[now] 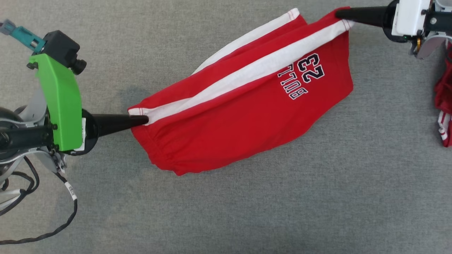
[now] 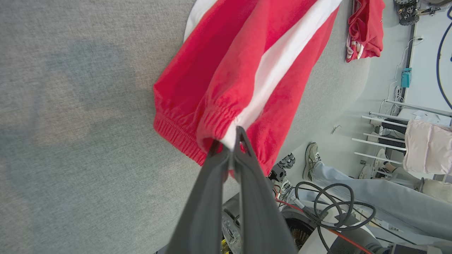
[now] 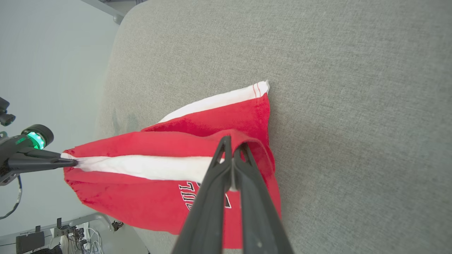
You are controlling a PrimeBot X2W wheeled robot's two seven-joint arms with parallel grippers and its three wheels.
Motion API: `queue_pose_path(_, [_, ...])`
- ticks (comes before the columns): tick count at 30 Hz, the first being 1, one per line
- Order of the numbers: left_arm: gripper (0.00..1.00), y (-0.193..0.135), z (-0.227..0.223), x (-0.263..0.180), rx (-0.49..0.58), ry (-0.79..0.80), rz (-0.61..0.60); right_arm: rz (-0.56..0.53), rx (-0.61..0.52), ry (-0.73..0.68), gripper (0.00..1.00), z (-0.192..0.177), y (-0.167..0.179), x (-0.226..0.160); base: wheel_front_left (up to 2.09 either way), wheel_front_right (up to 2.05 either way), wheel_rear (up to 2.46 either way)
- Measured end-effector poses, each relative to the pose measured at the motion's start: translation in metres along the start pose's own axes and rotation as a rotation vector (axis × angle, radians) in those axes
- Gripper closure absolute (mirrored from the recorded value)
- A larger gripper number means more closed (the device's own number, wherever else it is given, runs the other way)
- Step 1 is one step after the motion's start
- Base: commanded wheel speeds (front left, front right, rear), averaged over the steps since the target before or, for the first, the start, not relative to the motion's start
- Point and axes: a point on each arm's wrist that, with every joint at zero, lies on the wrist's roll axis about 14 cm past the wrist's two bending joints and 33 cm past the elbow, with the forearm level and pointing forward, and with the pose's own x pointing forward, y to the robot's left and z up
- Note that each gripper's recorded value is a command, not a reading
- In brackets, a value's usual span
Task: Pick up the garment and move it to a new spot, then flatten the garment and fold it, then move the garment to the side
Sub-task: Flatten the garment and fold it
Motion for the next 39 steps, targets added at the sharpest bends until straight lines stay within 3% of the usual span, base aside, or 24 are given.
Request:
queue_pose_path(13, [1.0,0.037,0.01,0.017,-0.087,-0.003,0.045,0.048,0.027,0.096,1.0,-0.005,-0.001,0.076,0.0,0.0,0.0])
queue_pose_path(26, [1.0,0.048,0.01,0.011,-0.101,-0.003,0.082,-0.014,0.047,0.039,1.0,0.005,-0.015,0.066,0.0,0.0,0.0])
queue_pose_path(27, [0.95,0.048,0.01,0.012,-0.1,-0.001,0.083,-0.013,0.047,0.036,0.85,0.005,-0.014,0.067,0.0,0.0,0.0])
queue_pose_path(28, [0.51,0.048,0.009,0.013,-0.096,0.002,0.085,-0.009,0.046,0.032,0.47,0.005,-0.012,0.067,0.0,0.0,0.0])
queue_pose_path(29, [0.0,0.048,0.009,0.013,-0.091,0.006,0.089,-0.006,0.046,0.029,0.0,0.005,-0.01,0.068,0.0,0.0,0.0])
queue_pose_path(39, [0.0,0.048,0.003,0.0,-0.065,0.016,0.14,-0.002,0.031,0.002,0.0,0.005,0.005,0.06,0.0,0.0,0.0])
